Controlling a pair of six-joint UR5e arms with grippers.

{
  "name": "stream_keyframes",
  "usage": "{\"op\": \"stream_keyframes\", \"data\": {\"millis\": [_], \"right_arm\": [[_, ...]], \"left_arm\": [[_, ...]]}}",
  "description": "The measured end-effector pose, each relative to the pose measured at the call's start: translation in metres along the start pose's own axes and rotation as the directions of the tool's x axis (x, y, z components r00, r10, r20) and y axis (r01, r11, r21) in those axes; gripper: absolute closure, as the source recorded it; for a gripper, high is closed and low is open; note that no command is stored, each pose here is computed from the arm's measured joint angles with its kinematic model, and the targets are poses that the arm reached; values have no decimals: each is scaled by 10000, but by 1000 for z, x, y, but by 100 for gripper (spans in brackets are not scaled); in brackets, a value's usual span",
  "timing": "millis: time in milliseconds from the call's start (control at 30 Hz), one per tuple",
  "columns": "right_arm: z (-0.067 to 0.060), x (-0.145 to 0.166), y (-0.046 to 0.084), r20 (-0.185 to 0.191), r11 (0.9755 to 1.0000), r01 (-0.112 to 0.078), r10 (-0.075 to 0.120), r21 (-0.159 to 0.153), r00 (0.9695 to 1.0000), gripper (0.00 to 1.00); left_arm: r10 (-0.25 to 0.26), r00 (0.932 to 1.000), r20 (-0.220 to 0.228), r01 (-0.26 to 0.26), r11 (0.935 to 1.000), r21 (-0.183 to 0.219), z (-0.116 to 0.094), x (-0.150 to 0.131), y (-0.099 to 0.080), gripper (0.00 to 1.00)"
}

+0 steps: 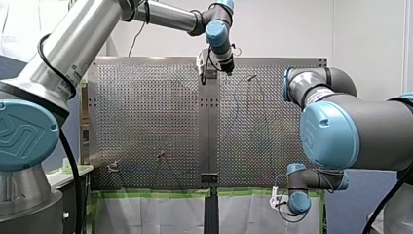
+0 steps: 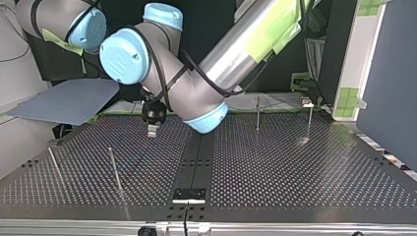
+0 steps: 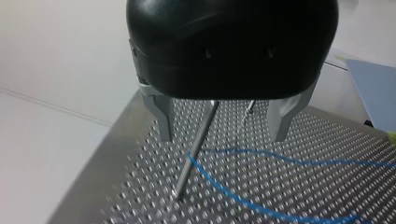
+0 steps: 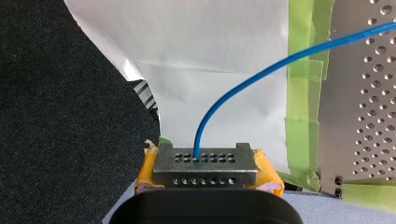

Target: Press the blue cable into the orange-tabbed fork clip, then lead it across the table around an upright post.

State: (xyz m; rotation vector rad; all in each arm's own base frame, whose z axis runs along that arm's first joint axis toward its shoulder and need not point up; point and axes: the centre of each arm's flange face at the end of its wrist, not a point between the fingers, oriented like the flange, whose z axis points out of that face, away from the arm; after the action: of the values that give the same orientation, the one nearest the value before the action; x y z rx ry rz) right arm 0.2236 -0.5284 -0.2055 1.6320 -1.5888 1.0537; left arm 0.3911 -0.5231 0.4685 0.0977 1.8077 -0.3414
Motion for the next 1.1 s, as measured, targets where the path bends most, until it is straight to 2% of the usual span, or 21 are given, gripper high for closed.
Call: {"op": "stream_keyframes", "data": {"millis": [133, 367, 567, 767, 967, 1100], "right_arm": [[0, 0, 0, 12, 10000, 2, -2, 0, 10000, 100], [0, 0, 0, 13, 10000, 10, -10, -4, 10000, 100], [0, 0, 0, 8, 10000, 80, -80, 0, 10000, 100], [1, 1, 0, -12, 9998, 183, -183, -4, 9998, 100], [1, 2, 0, -15, 9998, 206, -206, -9, 9998, 100], [2, 2, 0, -14, 9998, 215, -215, -10, 9998, 100]], "left_arm": [[-55, 9994, 328, 56, 10000, -24, -20, -4, -5, 2], [-380, 9955, 873, 372, 9992, 111, -42, -16, -2, 2], [-860, 9881, 1276, 797, 9954, 538, -60, -26, 3, 2], [-1570, 9762, 1495, 1397, 9828, 1205, -74, -34, 6, 2], [-2220, 9618, 1599, 1912, 9634, 1876, -90, -40, 7, 2], [-2658, 9470, 1803, 2251, 9497, 2176, -102, -45, 11, 2]]}}
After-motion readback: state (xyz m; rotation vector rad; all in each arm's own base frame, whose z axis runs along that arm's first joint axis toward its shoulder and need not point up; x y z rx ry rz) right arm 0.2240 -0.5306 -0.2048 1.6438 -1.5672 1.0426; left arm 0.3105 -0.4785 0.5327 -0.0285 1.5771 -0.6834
